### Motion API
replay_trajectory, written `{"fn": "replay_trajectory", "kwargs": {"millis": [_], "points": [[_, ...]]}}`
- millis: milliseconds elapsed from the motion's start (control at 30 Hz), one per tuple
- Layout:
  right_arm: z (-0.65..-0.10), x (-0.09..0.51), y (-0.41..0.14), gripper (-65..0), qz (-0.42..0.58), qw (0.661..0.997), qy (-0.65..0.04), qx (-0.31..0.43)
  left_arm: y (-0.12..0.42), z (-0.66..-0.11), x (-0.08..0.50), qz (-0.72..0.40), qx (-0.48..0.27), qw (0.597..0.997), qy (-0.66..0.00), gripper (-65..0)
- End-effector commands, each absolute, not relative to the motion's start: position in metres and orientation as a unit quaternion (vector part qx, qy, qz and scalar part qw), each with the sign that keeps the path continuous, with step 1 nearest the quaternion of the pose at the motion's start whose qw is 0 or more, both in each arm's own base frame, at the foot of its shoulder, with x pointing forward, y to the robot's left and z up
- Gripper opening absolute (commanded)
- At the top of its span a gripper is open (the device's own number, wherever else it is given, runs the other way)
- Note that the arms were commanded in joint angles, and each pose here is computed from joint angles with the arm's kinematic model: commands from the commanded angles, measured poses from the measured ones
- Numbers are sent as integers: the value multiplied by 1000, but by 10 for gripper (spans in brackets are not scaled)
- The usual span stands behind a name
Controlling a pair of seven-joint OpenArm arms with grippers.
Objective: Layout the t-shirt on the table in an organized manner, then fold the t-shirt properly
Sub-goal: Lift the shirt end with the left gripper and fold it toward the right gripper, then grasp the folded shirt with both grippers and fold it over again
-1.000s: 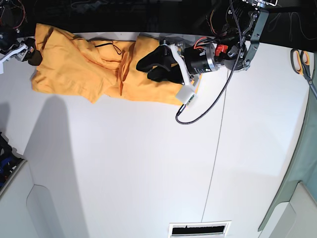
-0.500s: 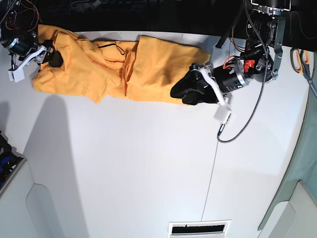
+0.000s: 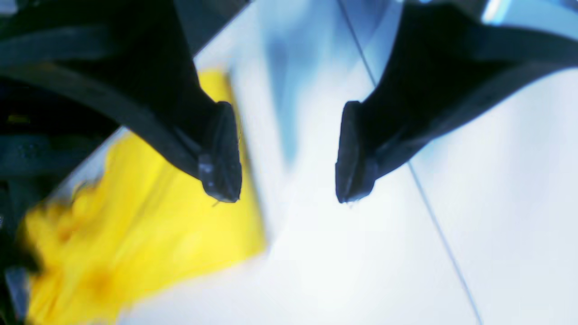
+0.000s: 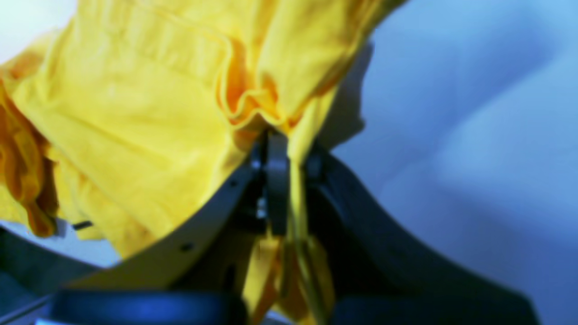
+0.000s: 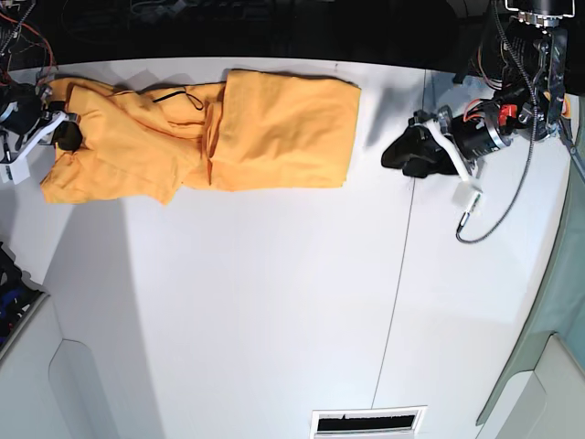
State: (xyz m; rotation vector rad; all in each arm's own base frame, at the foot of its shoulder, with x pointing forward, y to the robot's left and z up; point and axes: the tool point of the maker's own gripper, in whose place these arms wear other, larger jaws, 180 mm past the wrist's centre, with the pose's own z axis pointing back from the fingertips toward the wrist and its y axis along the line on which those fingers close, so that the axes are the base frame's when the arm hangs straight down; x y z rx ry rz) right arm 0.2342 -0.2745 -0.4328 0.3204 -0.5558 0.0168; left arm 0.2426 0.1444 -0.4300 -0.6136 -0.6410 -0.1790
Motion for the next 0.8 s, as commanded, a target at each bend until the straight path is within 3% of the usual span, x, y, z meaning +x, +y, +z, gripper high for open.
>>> {"fn": "replay_trajectory", "kwargs": {"millis": [0,167,367,767], "points": [[-410,255,-278,-650,17,937,-310,160,142,-426,248,-86,-309,890,-323,-286],[-385,271,-263,-650,39,925,-334,177,109,-457,220,-88,-343,897,-265,-286],[-359,279,-218,-650,81,903,-366,210,65,-459,210,-97,-381,884,-251,-286],[-363,257,-57,-650,186,859,-338,337,48,-462,208,-104,-383,883,-249,-286]]}}
